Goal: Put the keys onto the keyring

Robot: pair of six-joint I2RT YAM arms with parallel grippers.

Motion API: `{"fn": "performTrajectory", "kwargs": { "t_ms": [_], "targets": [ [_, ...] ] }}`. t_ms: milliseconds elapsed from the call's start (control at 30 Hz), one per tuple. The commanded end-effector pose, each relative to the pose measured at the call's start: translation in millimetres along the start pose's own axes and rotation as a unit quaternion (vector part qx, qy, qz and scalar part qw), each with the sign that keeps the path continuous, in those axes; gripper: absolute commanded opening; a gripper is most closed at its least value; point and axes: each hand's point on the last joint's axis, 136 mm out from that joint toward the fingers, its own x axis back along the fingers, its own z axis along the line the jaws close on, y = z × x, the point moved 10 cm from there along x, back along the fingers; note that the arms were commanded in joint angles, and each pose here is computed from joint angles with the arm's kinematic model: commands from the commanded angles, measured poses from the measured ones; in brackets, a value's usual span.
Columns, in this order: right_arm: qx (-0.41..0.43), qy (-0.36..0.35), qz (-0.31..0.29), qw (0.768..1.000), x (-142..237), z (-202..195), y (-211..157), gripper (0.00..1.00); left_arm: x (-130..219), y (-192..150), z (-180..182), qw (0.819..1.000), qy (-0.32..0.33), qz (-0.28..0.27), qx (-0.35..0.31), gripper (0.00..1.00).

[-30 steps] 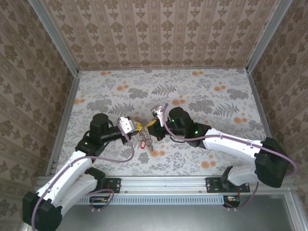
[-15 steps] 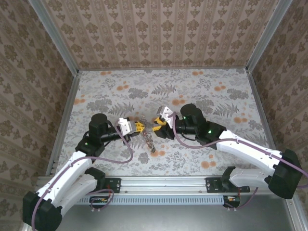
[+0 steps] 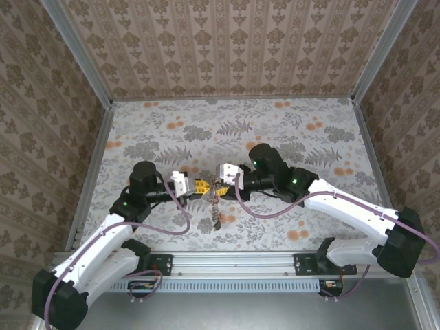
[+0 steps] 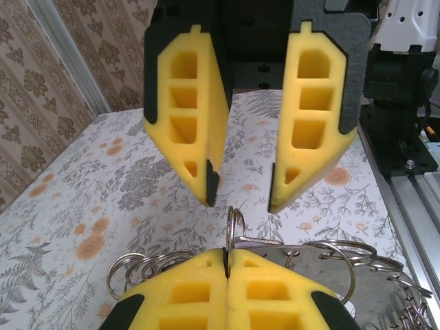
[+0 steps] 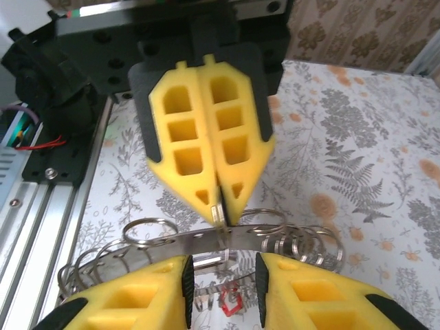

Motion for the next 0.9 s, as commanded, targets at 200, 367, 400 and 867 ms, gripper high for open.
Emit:
{"fn": "performTrajectory", "kwargs": {
  "t_ms": [200, 367, 400, 867],
  "targets": [
    [0.019, 0.029, -0.01, 0.999, -2, 3, 6, 0.22, -3, 24, 4, 0.997, -0.036, -0.04, -0.049, 0.0],
    [0.016, 0.023, -0.004, 1.0, -4, 2, 3, 0.19, -4, 25, 4, 0.997, -0.037, -0.045, -0.054, 0.0],
    [0.017, 0.022, -0.004, 1.0, -4, 2, 2, 0.19, -5, 26, 4, 0.997, -0.038, -0.045, -0.054, 0.0],
    [0.028, 0.008, -0.001, 1.0, 2, 3, 2, 0.0, -7, 19, 9, 1.0, 0.005, 0.024, -0.018, 0.24]
  ]
}}
